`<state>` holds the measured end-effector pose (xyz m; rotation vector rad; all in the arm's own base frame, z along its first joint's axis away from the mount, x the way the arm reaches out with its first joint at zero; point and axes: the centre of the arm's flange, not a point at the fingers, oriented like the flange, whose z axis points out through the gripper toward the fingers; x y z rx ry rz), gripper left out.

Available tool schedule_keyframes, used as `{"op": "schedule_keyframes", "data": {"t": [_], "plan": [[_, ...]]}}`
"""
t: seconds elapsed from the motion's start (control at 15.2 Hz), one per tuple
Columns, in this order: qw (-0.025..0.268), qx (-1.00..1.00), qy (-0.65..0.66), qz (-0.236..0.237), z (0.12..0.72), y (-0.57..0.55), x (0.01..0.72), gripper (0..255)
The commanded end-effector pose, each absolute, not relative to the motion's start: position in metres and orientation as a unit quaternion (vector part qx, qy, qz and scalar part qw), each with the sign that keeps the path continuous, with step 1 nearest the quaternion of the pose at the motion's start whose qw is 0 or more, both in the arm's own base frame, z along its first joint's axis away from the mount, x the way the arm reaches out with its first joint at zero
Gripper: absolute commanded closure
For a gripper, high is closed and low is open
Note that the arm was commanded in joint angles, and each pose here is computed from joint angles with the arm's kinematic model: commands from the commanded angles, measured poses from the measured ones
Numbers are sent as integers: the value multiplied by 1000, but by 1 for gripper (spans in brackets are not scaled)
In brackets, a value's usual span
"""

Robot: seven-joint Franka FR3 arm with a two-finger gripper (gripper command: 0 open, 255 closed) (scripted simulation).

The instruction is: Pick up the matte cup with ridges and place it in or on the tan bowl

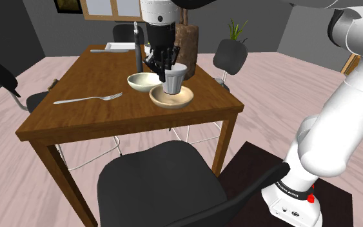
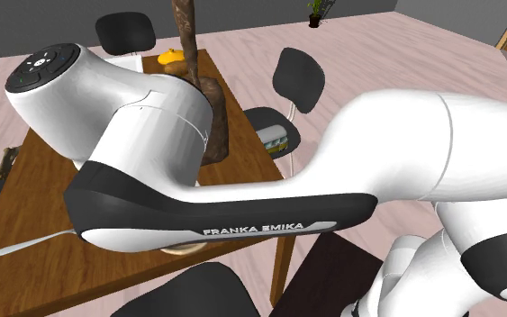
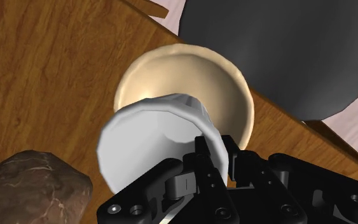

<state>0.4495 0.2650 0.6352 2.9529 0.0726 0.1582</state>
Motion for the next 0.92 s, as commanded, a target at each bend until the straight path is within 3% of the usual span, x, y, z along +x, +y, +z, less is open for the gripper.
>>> {"op": "schedule_keyframes", "data": {"t": [0.0,0.4,0.46,0.86], "plan": [[91,994,24,54,632,265,450,255],[91,994,24,54,632,265,450,255],[91,994,24,54,632,265,450,0],[91,994,24,54,645,267,449,0]]}}
